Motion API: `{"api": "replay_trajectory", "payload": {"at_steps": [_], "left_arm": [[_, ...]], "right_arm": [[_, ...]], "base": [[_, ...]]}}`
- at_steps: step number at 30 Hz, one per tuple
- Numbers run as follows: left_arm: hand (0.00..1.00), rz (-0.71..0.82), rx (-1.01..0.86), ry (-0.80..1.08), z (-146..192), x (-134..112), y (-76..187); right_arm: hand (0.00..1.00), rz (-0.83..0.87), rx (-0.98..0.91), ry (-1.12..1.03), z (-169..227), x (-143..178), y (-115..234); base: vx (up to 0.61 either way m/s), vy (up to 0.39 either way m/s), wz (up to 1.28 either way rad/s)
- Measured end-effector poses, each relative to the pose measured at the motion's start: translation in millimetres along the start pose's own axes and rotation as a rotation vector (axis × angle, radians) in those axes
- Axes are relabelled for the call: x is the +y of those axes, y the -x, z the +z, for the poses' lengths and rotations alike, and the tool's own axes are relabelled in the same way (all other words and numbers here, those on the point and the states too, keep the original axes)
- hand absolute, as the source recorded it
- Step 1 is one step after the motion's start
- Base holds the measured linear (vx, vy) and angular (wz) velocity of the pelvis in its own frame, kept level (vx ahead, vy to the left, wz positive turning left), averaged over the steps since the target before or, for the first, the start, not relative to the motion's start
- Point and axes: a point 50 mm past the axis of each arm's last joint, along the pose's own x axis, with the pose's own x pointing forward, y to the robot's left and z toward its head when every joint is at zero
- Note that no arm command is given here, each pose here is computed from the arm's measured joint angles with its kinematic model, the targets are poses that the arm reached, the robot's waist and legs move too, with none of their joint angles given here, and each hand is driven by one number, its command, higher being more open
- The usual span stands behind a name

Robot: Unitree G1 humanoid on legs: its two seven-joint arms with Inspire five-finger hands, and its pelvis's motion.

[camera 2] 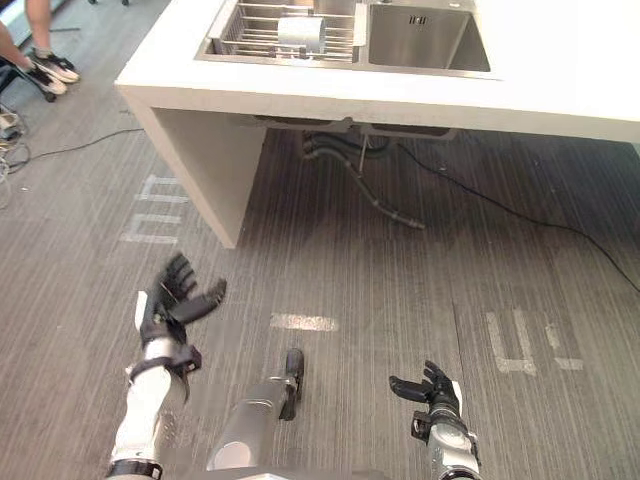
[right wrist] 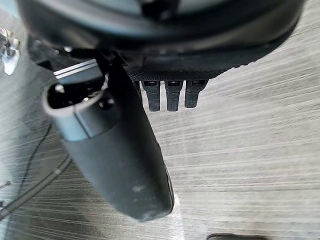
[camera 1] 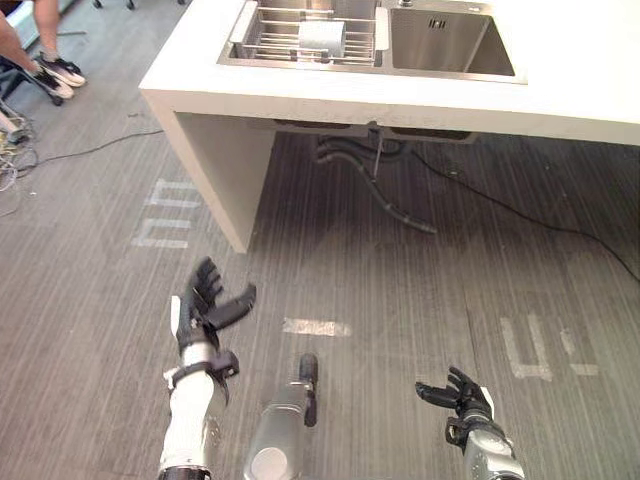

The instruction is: Walk over to the sink, pick up the cup, carry it to the dishwasher, place the cup inside the dishwasher, then close the dishwasher door

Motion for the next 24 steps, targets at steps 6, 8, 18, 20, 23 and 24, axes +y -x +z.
{"api": "replay_trajectory", "payload": {"at_steps": [6, 8, 18, 20, 23, 24], "left_arm": [[0.90, -0.027, -0.364, -0.140, 75, -13, -3], [0.90, -0.031, -0.500, -0.172, 97, -17, 2], [0.90, -0.239, -0.684, -0.481, 126, -35, -27], [0.90, -0.325, -0.716, -0.507, 132, -44, -27], [0.90, -0.429, -0.820, -0.566, 151, -54, -25], [0.90, -0.461, -0.840, -0.583, 154, -59, -26]], "right_arm": [[0.90, 0.109, 0.006, 0.036, -14, 24, 12], [0.90, 0.152, -0.014, 0.033, -16, 34, 17], [0.90, 0.168, 0.066, 0.111, -36, 15, 20], [0.90, 0.191, 0.033, 0.133, -32, 15, 23], [0.90, 0.205, -0.062, 0.131, -11, 18, 21], [0.90, 0.201, -0.086, 0.131, -4, 18, 18]], "base": [[0.56, 0.101, 0.25], [0.59, -0.051, 0.18], [0.56, -0.246, 0.51], [0.51, -0.223, 0.01], [0.39, -0.101, -0.46], [0.35, -0.031, -0.58]]}}
